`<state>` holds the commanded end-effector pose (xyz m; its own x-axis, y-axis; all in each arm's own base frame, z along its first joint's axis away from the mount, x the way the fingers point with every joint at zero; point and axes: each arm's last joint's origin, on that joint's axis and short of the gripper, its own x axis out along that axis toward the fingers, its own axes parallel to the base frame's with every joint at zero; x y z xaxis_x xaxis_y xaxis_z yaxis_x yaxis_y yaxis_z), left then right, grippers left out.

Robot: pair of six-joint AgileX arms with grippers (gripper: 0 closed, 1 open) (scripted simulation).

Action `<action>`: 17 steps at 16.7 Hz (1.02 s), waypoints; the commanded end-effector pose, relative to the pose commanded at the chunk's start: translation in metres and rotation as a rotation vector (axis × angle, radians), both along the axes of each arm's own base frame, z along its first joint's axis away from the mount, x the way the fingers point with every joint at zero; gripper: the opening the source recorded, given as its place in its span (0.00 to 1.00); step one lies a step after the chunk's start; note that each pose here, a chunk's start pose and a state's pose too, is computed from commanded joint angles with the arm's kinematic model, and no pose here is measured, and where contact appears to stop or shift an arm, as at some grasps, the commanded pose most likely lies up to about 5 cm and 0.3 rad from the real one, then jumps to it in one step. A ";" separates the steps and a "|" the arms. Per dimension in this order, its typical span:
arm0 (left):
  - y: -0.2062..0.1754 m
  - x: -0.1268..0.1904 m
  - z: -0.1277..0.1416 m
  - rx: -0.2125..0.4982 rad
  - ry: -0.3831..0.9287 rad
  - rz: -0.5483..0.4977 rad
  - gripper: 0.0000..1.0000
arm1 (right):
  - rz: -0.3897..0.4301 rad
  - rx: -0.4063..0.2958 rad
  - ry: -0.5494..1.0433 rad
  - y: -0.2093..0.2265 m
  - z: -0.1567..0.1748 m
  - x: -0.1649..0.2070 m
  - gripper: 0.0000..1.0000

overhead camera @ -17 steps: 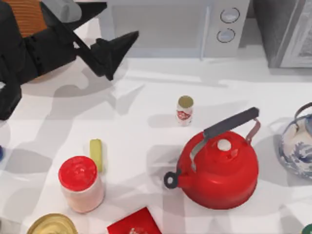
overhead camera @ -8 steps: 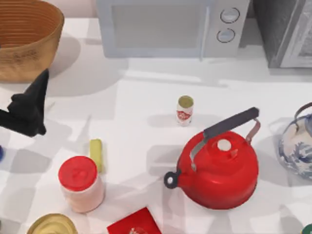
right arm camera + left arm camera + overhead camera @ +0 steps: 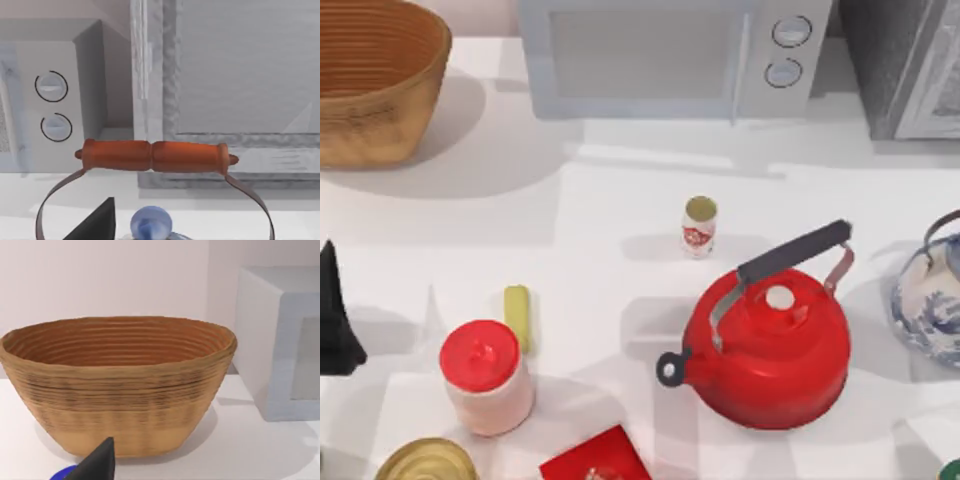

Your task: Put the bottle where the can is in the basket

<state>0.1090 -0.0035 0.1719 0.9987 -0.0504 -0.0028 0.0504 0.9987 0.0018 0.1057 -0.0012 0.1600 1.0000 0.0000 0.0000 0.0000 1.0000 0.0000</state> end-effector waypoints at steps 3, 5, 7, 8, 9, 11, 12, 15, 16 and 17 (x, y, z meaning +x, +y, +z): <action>0.002 -0.003 -0.011 -0.002 -0.002 0.047 1.00 | 0.000 0.000 0.000 0.000 0.000 0.000 1.00; 0.002 -0.003 -0.012 -0.002 -0.003 0.050 1.00 | 0.000 0.000 0.000 0.000 0.000 0.000 1.00; 0.002 -0.003 -0.012 -0.002 -0.003 0.050 1.00 | 0.000 0.000 0.000 0.000 0.000 0.000 1.00; 0.002 -0.003 -0.011 -0.002 -0.004 0.046 1.00 | 0.000 0.000 0.000 0.000 0.000 0.000 1.00; 0.002 -0.003 -0.011 -0.001 -0.003 0.046 1.00 | 0.000 0.000 0.000 0.000 0.000 0.000 1.00; 0.004 -0.001 -0.011 0.005 0.003 0.052 1.00 | 0.000 0.000 0.000 0.000 0.000 0.000 1.00; 0.005 0.001 -0.011 0.011 0.011 0.055 1.00 | 0.000 0.000 0.000 0.000 0.000 0.000 1.00; 0.011 0.010 -0.013 0.033 0.058 0.057 1.00 | 0.000 0.000 0.000 0.000 0.000 0.000 1.00; 0.014 0.014 -0.015 0.039 0.080 0.056 1.00 | 0.000 0.000 0.000 0.000 0.000 0.000 1.00; 0.017 0.019 -0.017 0.045 0.104 0.053 1.00 | 0.000 0.000 0.000 0.000 0.000 0.000 1.00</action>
<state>0.1278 0.0131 0.1553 0.9942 0.0055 -0.1072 -0.0007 0.9990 0.0447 0.1057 -0.0012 0.1600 1.0000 0.0000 0.0000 0.0000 1.0000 0.0000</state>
